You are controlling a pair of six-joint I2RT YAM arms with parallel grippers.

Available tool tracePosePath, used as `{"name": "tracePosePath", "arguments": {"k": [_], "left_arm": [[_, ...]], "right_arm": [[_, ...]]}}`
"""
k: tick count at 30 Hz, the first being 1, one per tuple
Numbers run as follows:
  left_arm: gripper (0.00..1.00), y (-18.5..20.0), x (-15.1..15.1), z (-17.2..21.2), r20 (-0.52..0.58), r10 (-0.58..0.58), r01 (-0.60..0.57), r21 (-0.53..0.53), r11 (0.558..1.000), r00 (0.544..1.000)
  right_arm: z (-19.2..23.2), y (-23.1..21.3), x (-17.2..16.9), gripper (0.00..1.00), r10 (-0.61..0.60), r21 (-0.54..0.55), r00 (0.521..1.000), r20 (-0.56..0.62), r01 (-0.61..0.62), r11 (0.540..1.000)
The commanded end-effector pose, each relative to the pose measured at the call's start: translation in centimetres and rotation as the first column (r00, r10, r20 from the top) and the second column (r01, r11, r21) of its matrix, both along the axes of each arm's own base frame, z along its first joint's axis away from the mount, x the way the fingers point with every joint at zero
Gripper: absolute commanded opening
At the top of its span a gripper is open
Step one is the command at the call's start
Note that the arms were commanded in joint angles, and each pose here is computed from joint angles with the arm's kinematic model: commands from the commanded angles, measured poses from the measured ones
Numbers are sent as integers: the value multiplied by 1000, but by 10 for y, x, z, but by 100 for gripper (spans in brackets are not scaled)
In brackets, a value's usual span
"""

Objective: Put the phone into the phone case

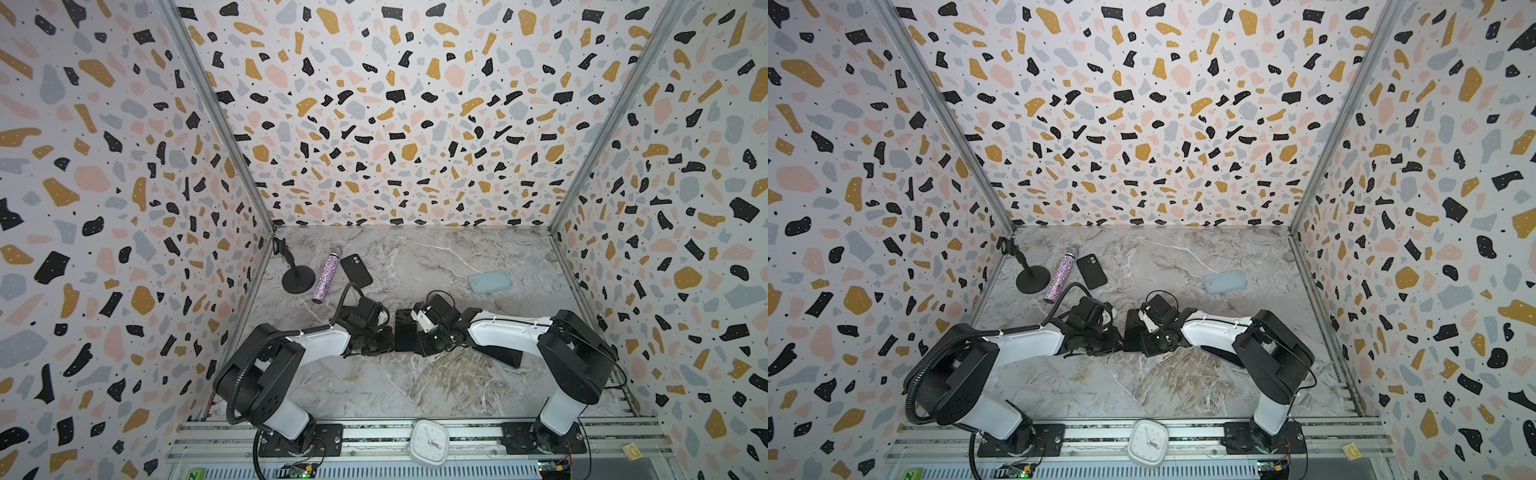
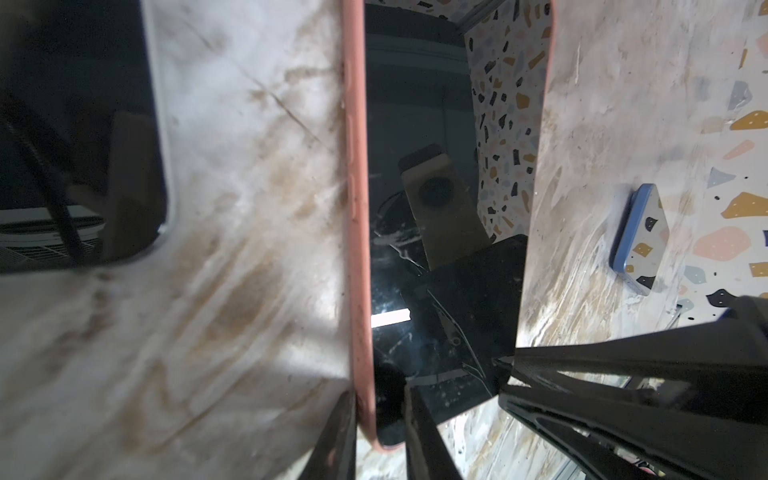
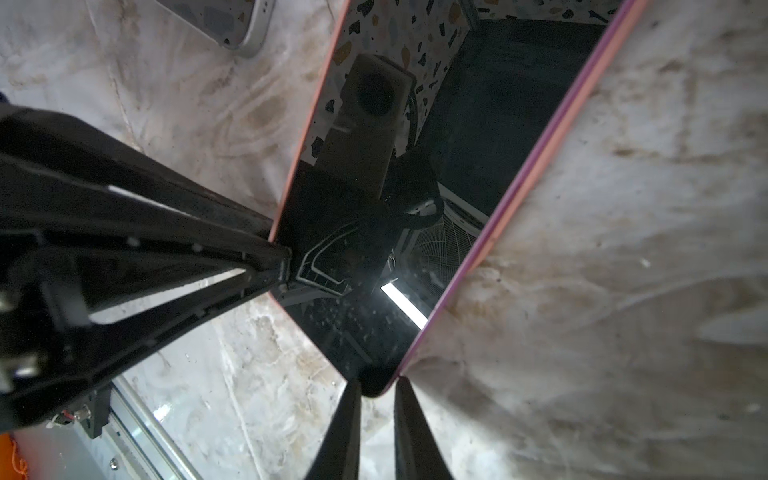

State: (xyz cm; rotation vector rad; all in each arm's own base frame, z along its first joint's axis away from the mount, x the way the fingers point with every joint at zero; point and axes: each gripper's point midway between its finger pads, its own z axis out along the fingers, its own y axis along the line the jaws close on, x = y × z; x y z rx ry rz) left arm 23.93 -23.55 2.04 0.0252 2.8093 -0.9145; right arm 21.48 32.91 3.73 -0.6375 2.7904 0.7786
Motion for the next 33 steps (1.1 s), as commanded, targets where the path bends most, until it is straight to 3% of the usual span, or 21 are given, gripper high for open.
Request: {"name": "tracePosePath", "arguments": {"k": [1,17,22,27,33], "left_arm": [[23,1,-10,-16,-30,7,-7,-2,1000,1000],[22,-10,-17,-14,-32,-23,22,-42,999,999],[25,-5,-11,0,0,-19,19,-30,999,1000],[37,10,9,16,45,-20,18,25,1000,999],[37,14,35,22,73,-10,5,61,998,997]], "right_arm": [[1,28,-5,14,72,66,997,14,-73,995],[-15,32,-11,11,99,56,995,-22,-97,994],[16,1,22,13,5,-18,995,103,-3,1000],[27,-16,47,23,-76,73,994,77,71,995],[22,-2,55,28,-105,142,994,15,102,985]]}}
